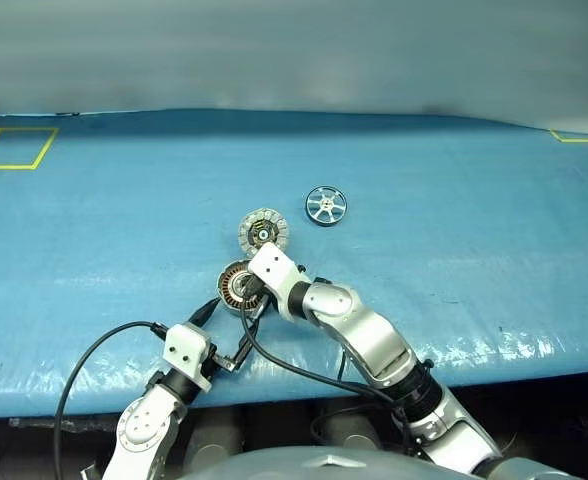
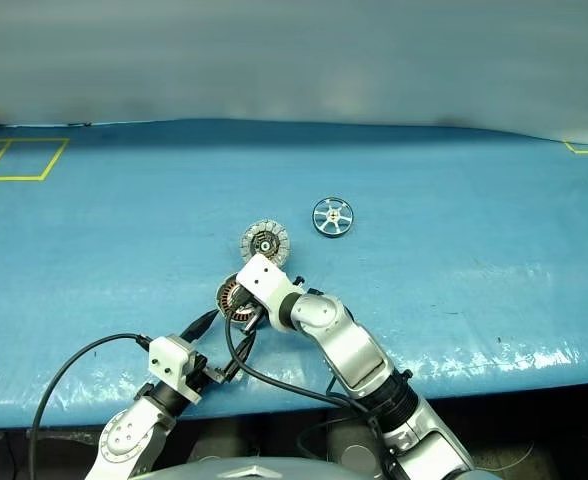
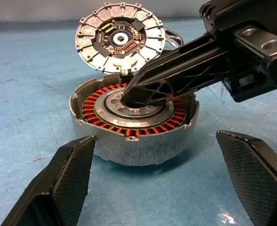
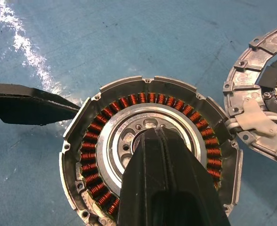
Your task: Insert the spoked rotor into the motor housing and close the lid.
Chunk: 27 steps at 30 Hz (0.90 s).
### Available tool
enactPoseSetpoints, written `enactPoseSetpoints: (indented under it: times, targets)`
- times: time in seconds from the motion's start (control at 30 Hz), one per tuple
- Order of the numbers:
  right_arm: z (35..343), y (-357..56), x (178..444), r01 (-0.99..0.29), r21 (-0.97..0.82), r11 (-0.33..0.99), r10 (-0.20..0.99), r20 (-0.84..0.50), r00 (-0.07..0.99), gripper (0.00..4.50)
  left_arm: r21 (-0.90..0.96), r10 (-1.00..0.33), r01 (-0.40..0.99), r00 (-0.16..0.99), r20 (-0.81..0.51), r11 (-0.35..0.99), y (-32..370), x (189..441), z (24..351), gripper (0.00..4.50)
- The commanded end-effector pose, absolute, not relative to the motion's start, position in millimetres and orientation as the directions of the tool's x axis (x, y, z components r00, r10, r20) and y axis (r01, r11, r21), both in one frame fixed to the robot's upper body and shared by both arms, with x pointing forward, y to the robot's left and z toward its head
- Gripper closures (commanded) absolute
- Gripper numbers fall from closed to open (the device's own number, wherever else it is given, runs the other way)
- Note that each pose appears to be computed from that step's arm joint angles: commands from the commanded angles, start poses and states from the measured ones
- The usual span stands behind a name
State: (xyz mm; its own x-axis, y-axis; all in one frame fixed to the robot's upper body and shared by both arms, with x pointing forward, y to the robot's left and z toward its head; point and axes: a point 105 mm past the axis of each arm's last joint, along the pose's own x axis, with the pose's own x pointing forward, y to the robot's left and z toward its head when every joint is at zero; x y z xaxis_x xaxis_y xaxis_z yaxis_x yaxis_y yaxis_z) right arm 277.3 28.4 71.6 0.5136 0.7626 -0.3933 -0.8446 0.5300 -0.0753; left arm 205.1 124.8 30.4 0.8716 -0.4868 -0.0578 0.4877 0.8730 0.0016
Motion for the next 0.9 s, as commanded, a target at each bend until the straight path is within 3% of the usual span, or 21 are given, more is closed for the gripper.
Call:
enactPoseSetpoints:
  times: [0.03,0.2,0.43,0.67,0.9]
  targets:
    - [112,23,275,-0.862,-0.068,0.502,0.822,-0.272,0.500,4.47,0.015,-0.493,0.493,0.870,-0.028,0.870,125,205,37,0.00]
    - [144,-8,286,-0.848,-0.071,0.525,0.821,-0.221,0.526,4.47,0.032,-0.490,0.492,0.870,-0.053,0.870,127,203,34,0.00]
    - [145,-93,355,-0.614,-0.247,0.750,0.546,-0.293,0.785,4.47,0.042,-0.495,0.496,0.868,-0.044,0.867,128,204,35,0.00]
    - [133,-122,399,-0.481,-0.331,0.812,0.383,-0.320,0.866,2.35,0.032,-0.503,0.505,0.863,-0.036,0.863,125,205,36,0.00]
    - [124,-100,419,-0.430,-0.212,0.877,0.352,-0.324,0.878,2.35,0.028,-0.496,0.497,0.868,-0.040,0.867,125,204,35,0.00]
